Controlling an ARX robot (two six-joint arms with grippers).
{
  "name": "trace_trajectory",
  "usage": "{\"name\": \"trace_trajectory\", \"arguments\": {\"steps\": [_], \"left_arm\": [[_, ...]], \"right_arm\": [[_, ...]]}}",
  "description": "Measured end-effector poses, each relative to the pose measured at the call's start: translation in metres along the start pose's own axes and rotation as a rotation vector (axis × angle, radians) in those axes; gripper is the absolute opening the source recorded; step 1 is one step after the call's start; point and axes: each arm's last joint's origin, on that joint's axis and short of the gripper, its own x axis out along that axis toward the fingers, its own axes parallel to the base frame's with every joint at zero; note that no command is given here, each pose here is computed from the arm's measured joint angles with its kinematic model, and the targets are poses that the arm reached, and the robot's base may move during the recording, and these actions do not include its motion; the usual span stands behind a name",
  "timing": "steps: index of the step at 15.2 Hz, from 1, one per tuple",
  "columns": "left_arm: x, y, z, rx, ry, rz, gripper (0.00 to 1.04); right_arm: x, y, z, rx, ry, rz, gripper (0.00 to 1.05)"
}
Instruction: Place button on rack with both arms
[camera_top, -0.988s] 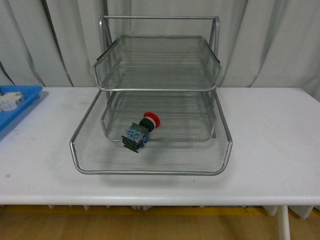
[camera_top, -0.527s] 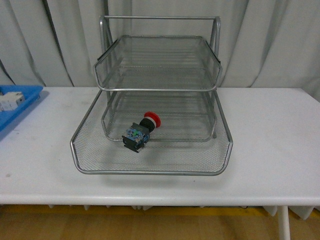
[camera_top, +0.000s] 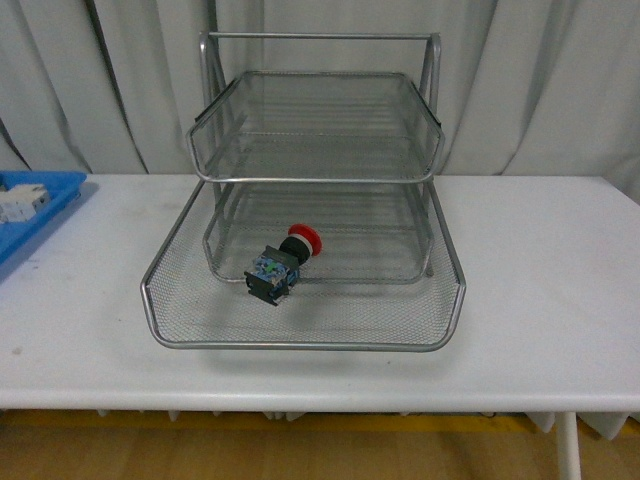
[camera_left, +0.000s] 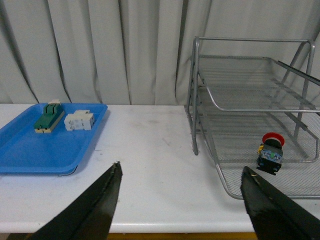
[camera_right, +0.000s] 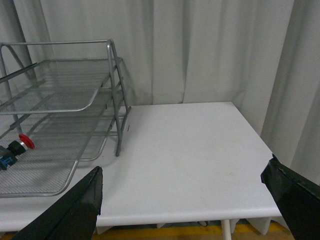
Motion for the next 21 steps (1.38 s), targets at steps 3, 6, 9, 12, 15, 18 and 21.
{"name": "trace_trajectory", "arguments": {"steps": [3,6,9,12,15,18,21], "left_arm": [[0.000,0.000,0.000,0.000,0.000,-0.003,0.99],[0.000,0.000,0.000,0.000,0.000,0.000,0.98],[0.000,0.000,0.000,0.000,0.000,0.000,0.98],[0.000,0.000,0.000,0.000,0.000,0.000,0.98],[0.000,0.000,0.000,0.000,0.000,0.000,0.98],[0.000,0.000,0.000,0.000,0.000,0.000,0.98],[0.000,0.000,0.000,0.000,0.000,0.000,0.98]], "right_arm": [[0.007,-0.003,0.000,-0.038,0.215,0.151,0.98],[0.050,0.000,0.016,0.047,0.372,0.317,0.98],[0.086,0.022,-0.003,0.226,0.632,0.406,0.69],[0.116,0.056,-0.018,0.323,0.760,0.482,0.32],[0.141,0.093,-0.040,0.418,0.886,0.533,0.02],[0.164,0.126,-0.056,0.438,0.983,0.565,0.02],[0.187,0.156,-0.059,0.420,1.005,0.595,0.02]]}}
